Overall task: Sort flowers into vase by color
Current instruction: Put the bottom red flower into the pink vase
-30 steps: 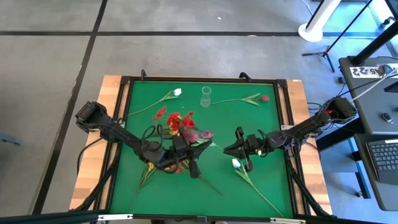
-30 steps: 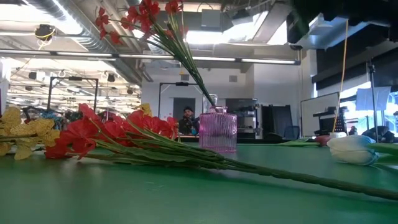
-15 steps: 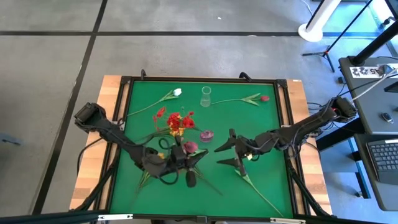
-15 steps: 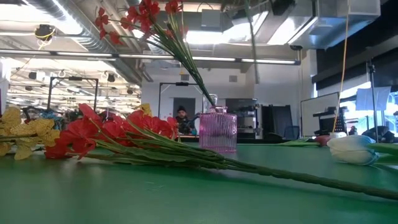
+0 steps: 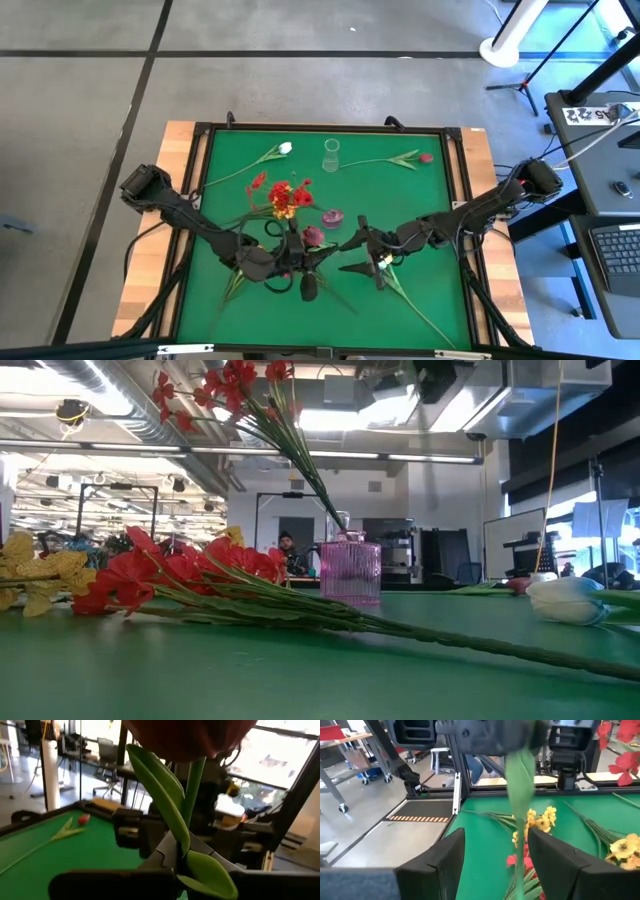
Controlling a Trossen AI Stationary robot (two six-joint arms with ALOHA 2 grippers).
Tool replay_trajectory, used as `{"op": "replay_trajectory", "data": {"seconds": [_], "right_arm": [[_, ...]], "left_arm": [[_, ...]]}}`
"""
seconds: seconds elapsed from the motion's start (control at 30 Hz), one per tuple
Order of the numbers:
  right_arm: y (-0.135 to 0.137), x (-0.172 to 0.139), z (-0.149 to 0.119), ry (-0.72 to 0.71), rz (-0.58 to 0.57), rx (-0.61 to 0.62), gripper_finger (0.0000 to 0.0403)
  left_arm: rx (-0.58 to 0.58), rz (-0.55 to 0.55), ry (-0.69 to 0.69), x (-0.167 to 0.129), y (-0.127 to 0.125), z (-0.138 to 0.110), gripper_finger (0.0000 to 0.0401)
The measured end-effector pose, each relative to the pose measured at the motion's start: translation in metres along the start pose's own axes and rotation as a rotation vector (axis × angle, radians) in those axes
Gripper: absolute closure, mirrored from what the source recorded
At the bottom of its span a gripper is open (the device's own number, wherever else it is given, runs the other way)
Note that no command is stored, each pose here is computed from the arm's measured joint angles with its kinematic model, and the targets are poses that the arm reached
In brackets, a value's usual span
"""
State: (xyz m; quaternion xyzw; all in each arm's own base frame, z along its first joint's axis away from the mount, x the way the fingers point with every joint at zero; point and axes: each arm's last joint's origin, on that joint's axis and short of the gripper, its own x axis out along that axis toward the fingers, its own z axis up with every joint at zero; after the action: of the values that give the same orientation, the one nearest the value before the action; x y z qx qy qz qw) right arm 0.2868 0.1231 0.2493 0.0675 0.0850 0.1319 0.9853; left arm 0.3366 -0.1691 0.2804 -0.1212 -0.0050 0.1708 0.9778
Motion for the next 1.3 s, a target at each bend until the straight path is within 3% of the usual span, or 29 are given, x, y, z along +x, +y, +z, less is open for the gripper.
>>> {"op": "replay_trajectory", "data": {"seconds": [0.23, 0.67, 0.97, 1.3], "right_arm": [[0.0019, 0.0032, 0.0080, -0.026, 0.004, 0.003, 0.0214], [0.0013, 0.0036, 0.0083, -0.013, -0.014, -0.008, 0.0389], [0.0012, 0.0034, 0.0077, -0.005, -0.015, -0.026, 0.0396], [0.0005, 0.0033, 0.0061, 0.007, -0.050, -0.032, 0.0400]], "left_arm": [[-0.005, -0.001, 0.051, -0.0009, 0.0009, -0.0065, 0.0401], [-0.016, -0.014, 0.063, -0.0028, -0.0008, -0.0079, 0.0401], [-0.015, -0.014, 0.063, -0.0028, -0.0008, -0.0080, 0.0398], [-0.011, 0.027, 0.039, -0.0059, -0.0023, -0.0071, 0.0315]]}}
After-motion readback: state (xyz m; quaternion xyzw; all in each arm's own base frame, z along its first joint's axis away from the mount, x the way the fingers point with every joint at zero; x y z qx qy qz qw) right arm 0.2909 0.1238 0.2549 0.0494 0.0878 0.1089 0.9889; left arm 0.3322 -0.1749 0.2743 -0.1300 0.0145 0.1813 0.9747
